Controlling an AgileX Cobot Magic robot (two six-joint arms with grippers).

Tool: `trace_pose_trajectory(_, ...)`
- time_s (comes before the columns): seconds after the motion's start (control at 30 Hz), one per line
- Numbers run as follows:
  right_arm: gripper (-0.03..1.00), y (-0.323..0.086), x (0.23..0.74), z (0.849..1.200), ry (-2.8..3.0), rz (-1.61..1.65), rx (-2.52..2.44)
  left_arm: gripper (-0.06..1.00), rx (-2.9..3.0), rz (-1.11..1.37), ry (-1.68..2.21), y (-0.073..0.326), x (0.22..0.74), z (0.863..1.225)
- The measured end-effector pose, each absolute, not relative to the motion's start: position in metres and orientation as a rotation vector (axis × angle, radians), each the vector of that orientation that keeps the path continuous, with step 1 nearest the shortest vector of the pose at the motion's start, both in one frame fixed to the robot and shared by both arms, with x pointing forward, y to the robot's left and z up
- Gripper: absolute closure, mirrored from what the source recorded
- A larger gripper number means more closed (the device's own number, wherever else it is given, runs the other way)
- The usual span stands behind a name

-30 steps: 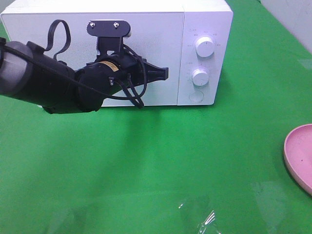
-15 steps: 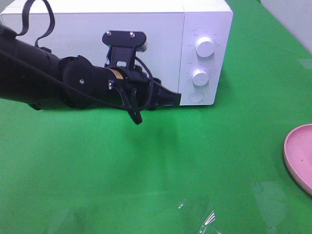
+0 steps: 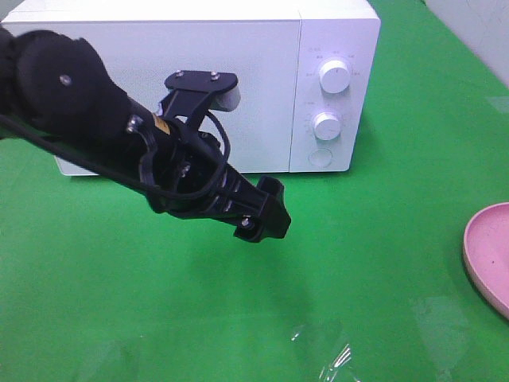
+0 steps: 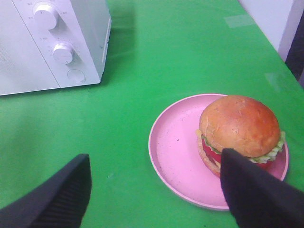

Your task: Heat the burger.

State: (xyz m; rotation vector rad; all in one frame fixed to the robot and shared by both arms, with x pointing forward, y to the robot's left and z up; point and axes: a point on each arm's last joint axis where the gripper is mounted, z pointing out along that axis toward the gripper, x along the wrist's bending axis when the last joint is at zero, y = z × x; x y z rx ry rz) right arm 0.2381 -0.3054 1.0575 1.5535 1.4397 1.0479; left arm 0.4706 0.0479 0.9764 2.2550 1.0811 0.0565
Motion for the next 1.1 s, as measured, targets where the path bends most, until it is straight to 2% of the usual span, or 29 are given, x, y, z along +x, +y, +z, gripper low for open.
trace_pose_trajectory(0.13,0.24,-0.305,0.238,1.057,1.44,1.048,1.553,-0.03,2.303,0.016,1.077,0.067,0.46,1.003)
trace_pose_trajectory(0.27,0.24,-0.305,0.238,1.057,1.44,1.048,1.553,-0.03,2.303,0.006,1.154,0.088,0.464,1.014)
trace_pose_trajectory(0.3,0.24,-0.305,0.238,1.057,1.44,1.048,1.553,-0.03,2.299,0.006,1.228,0.107,0.47,1.019)
trace_pose_trajectory(0.33,0.24,-0.305,0.238,1.057,1.44,1.048,1.553,-0.03,2.299,0.006,1.228,0.107,0.47,1.019)
trace_pose_trajectory(0.4,0.24,-0.305,0.238,1.057,1.44,1.048,1.553,-0.03,2.271,0.006,1.373,0.146,0.478,1.032)
trace_pose_trajectory(0.5,0.24,-0.305,0.238,1.057,1.44,1.048,1.553,-0.03,2.261,0.012,1.401,0.155,0.479,1.035)
trace_pose_trajectory(0.57,0.24,-0.305,0.238,1.057,1.44,1.048,1.553,-0.03,2.205,0.023,1.546,0.196,0.48,1.049)
trace_pose_trajectory(0.67,0.24,-0.305,0.238,1.057,1.44,1.048,1.553,-0.03,2.189,0.034,1.579,0.206,0.48,1.052)
trace_pose_trajectory(0.8,0.24,-0.305,0.238,1.057,1.44,1.048,1.553,-0.03,2.105,0.147,1.74,0.255,0.467,1.074)
trace_pose_trajectory(1.1,0.24,-0.305,0.238,1.057,1.44,1.048,1.553,-0.03,1.976,0.303,1.861,0.295,0.434,1.103)
